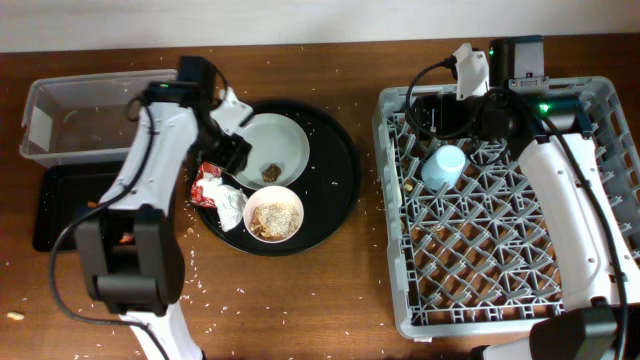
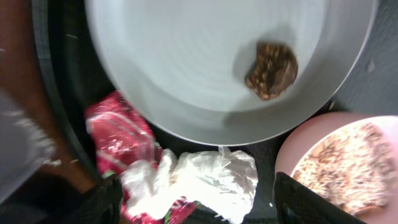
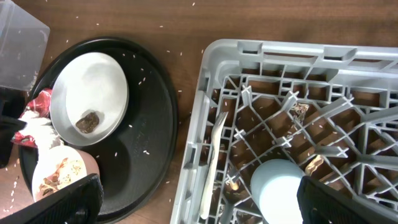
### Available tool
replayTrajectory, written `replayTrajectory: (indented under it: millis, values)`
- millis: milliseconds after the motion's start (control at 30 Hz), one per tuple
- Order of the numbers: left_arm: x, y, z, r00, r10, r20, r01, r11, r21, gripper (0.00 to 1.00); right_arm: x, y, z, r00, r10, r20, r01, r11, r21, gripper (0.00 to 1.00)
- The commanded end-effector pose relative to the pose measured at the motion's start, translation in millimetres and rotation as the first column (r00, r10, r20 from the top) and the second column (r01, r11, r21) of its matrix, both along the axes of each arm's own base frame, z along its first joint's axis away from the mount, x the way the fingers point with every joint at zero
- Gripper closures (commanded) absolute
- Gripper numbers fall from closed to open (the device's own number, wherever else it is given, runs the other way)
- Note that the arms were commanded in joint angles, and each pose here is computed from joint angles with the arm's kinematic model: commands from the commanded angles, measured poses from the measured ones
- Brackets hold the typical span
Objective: Sort waste into correct bins and load items into the dishwasher rack
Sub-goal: 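Grasp the red-white wrapper with the left gripper, drop into clear bin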
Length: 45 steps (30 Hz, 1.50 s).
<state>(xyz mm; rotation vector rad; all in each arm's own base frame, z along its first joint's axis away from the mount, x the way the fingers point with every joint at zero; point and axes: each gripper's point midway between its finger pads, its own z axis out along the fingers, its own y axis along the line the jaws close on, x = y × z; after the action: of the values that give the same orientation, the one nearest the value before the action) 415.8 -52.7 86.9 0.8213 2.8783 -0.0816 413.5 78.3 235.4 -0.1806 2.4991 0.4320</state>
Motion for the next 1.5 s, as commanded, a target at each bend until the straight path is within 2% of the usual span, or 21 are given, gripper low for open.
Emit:
replayTrajectory:
  millis: [0, 133, 300, 367, 433, 467, 500, 533, 600, 633, 733, 800, 900, 1100, 1167, 1233, 1300, 1400, 1433, 1467]
  values:
    - [-7, 12, -30, 0.996, -0.044, -0.073, 0.048, 0.997, 0.053, 0.25, -2, -3, -1, 1.0, -0.004, -0.004, 0.004, 1.0, -0.018, 0.01]
    - [-18, 32, -46, 0.988, -0.056, -0.146, 0.065, 0.996, 0.055, 0.23, -2, -3, -1, 1.0, -0.004, -0.007, 0.004, 1.0, -0.018, 0.01]
    - [-22, 47, -89, 0.973, -0.027, -0.228, 0.044, 0.997, 0.071, 0.23, -2, -3, -1, 1.0, -0.001, -0.006, 0.001, 1.0, -0.02, 0.01]
    - [-20, 49, -93, 0.974, -0.022, -0.223, 0.038, 0.997, 0.068, 0.17, -2, -3, -1, 1.0, -0.001, -0.006, 0.001, 1.0, -0.02, 0.01]
    - [-15, 45, -105, 0.976, -0.025, -0.217, 0.037, 0.998, 0.051, 0.17, -2, -3, -1, 1.0, -0.001, -0.006, 0.001, 1.0, -0.02, 0.01]
    - [-16, 46, -111, 0.974, -0.025, -0.227, 0.038, 0.998, 0.052, 0.27, -2, -3, -1, 1.0, -0.002, -0.006, 0.001, 1.0, -0.02, 0.01]
    - [-18, 46, -117, 0.97, -0.025, -0.243, 0.038, 0.998, 0.051, 0.57, -2, -3, -1, 1.0, -0.002, -0.006, 0.001, 1.0, -0.02, 0.01]
    - [-20, 46, -120, 0.968, -0.024, -0.251, 0.038, 0.998, 0.051, 0.72, -2, -3, -1, 1.0, -0.002, -0.006, 0.002, 1.0, -0.02, 0.01]
    - [-20, 46, -121, 0.967, -0.025, -0.253, 0.039, 0.998, 0.051, 0.93, -1, -6, -2, 1.0, -0.011, -0.005, 0.011, 0.999, -0.033, 0.01]
    - [-20, 45, -121, 0.967, -0.022, -0.254, 0.037, 0.998, 0.052, 0.99, -1, -7, -2, 1.0, -0.017, -0.005, 0.016, 0.999, -0.04, 0.01]
    - [-17, 44, -108, 0.965, 0.022, -0.262, -0.007, 0.998, 0.057, 0.99, -1, -7, -2, 1.0, -0.017, -0.005, 0.016, 0.999, -0.04, 0.01]
    - [-2, 45, -77, 0.969, 0.076, -0.235, -0.063, 0.996, 0.061, 0.99, -1, -7, -2, 1.0, -0.016, -0.005, 0.016, 0.999, -0.04, 0.01]
    - [25, 39, -11, 0.984, 0.091, -0.154, -0.089, 0.996, 0.025, 1.0, -1, -7, -2, 1.0, -0.016, -0.005, 0.016, 0.999, -0.04, 0.01]
    - [71, 45, 73, 0.979, 0.186, 0.086, -0.185, 0.982, -0.021, 1.0, -1, -7, -2, 1.0, -0.016, -0.005, 0.016, 0.999, -0.04, 0.01]
    - [87, 68, 87, 0.948, 0.273, 0.165, -0.272, 0.962, -0.031, 1.0, -1, -7, -2, 1.0, -0.017, -0.004, 0.016, 0.999, -0.04, 0.01]
    - [111, 108, 96, 0.867, 0.424, 0.262, -0.42, 0.905, -0.071, 0.99, -1, -7, -2, 1.0, -0.017, -0.004, 0.016, 0.999, -0.04, 0.01]
    - [125, 142, 101, 0.8, 0.507, 0.322, -0.499, 0.859, -0.113, 0.99, -1, -7, -2, 1.0, -0.017, -0.004, 0.016, 0.999, -0.04, 0.01]
    - [130, 188, 77, 0.721, 0.625, 0.3, -0.614, 0.776, -0.141, 1.0, -1, -7, -2, 1.0, -0.017, -0.005, 0.016, 0.999, -0.04, 0.01]
    - [129, 194, 67, 0.713, 0.642, 0.282, -0.632, 0.763, -0.139, 0.94, -1, -7, -2, 1.0, -0.017, -0.004, 0.016, 0.999, -0.04, 0.01]
    - [129, 198, 56, 0.714, 0.649, 0.263, -0.639, 0.757, -0.132, 0.67, -1, -7, -2, 1.0, -0.017, -0.005, 0.016, 0.999, -0.04, 0.01]
